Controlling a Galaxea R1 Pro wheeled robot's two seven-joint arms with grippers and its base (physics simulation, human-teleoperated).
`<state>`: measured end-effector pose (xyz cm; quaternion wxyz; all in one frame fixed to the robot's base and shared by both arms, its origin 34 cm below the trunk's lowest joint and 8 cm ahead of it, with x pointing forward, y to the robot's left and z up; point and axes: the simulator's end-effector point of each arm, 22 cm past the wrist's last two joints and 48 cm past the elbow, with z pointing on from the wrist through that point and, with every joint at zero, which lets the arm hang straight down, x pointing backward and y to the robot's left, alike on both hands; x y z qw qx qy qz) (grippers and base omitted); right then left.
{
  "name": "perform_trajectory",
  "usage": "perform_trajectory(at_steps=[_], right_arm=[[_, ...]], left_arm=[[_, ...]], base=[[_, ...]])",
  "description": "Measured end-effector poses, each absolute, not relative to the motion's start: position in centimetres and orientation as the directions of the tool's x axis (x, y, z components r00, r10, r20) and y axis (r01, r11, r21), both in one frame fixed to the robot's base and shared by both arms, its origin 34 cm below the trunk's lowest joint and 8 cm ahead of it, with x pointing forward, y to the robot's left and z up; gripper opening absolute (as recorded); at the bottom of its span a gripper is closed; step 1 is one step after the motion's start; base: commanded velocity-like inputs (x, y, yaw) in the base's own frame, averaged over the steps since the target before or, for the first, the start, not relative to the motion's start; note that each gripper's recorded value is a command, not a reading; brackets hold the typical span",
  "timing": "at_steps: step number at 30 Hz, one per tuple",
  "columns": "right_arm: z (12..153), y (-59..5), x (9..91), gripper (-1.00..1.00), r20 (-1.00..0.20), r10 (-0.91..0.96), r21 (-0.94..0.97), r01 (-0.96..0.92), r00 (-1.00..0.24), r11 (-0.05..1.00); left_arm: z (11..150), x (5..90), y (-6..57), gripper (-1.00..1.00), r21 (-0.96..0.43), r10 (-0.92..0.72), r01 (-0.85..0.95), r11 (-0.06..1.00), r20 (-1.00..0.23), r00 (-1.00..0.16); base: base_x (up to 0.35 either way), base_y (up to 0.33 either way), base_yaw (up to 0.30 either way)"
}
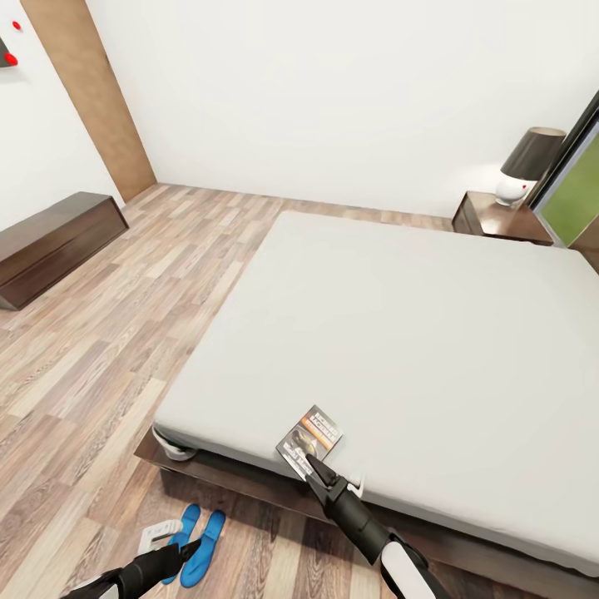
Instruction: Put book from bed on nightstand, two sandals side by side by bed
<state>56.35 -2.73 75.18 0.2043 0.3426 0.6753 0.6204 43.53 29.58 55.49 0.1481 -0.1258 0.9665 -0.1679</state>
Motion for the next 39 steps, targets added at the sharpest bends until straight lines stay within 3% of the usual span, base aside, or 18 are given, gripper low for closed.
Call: perform_trajectory(at_steps=[39], right_arm=[[70.4, -2.7, 57.1, 1.0, 0.148, 0.716, 0.978, 0.208, -0.682, -0.004]], left_arm=[[50.7, 44.3, 29.6, 1.0, -0.362, -0.293, -0.193, 0.912, -0.245, -0.924]], base=[[0.0, 0.0, 0.0]])
